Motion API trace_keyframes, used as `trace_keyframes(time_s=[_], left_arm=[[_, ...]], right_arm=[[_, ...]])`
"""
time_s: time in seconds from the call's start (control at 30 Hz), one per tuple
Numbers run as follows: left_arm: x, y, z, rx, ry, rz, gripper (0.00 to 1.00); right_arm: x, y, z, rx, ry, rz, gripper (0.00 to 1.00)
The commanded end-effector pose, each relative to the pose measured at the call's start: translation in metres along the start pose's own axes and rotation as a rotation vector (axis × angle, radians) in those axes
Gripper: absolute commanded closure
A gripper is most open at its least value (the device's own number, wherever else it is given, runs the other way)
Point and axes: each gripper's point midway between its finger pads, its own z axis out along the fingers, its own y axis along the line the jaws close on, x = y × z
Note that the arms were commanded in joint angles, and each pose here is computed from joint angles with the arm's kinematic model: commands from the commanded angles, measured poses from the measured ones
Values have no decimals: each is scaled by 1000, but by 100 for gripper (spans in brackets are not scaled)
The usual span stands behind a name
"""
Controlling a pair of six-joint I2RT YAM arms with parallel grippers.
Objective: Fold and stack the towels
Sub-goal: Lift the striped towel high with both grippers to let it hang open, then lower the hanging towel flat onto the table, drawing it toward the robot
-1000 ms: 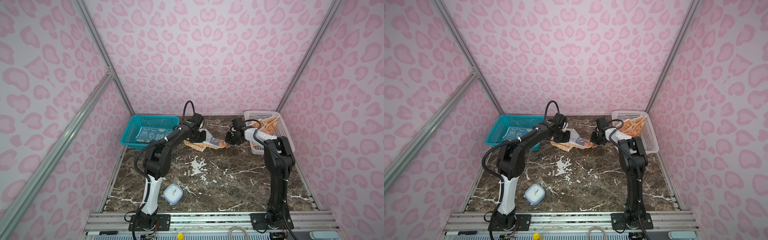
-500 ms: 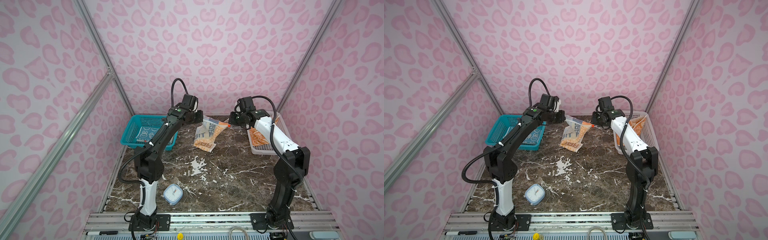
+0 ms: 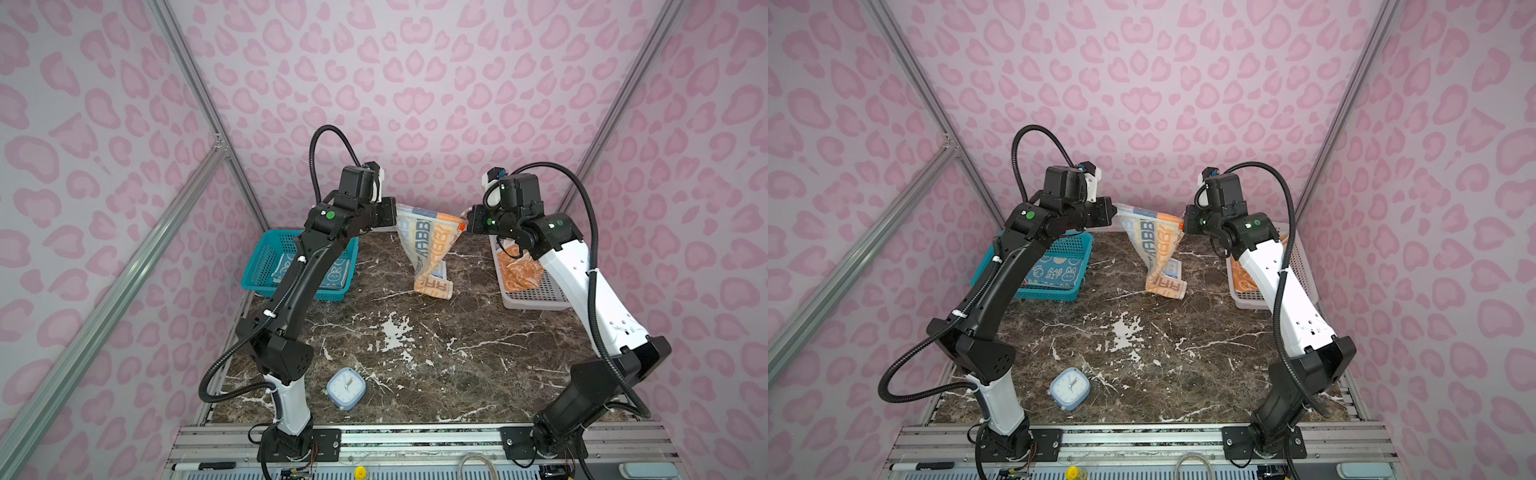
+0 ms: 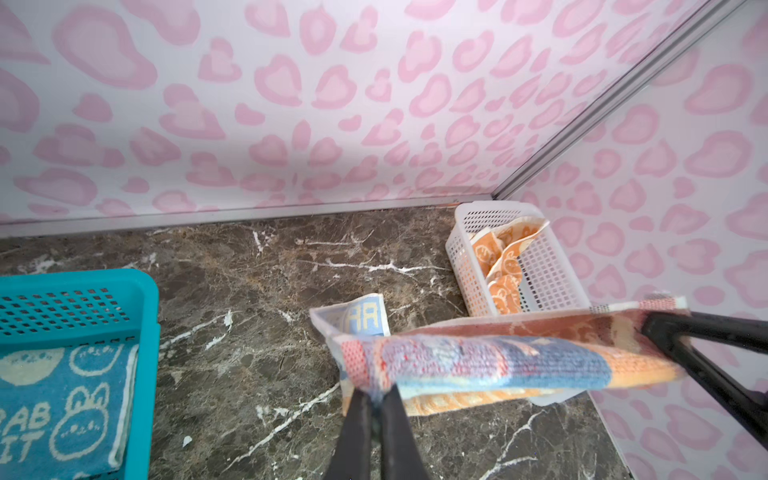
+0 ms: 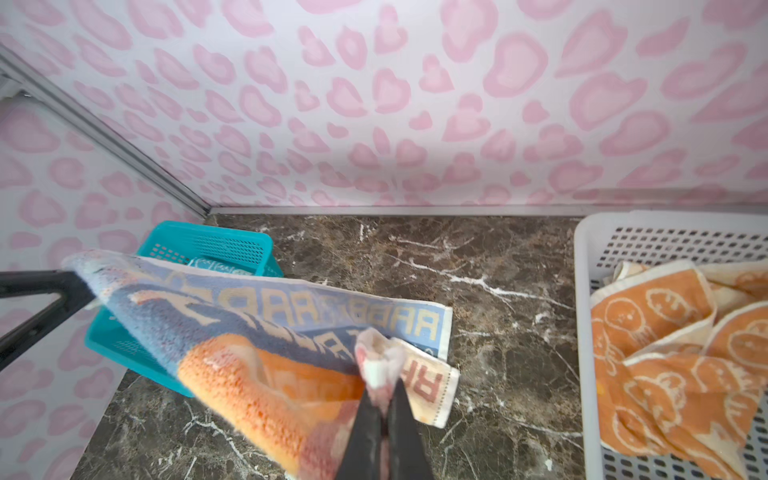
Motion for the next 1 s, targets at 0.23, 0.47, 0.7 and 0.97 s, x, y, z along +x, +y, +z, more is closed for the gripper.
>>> trace_keyframes(time_s=[0.23,0.47,0.7,0.97], left_arm=[[-16,-20,-70,52,-130,44,97],[-22,-47,-128,147,-205,32,97],[-33,-44,-131,128,-211,-24,97],[2,30,-6,-44,26,-132,97]], right_arm=[[-26,7,-86,30,-190,-115,100],[-43,21,-149,-41,-319,-131,100],[-59,20,-151,-11,-317,-97,100],[-17,-18,-21,134,32,-14,100]])
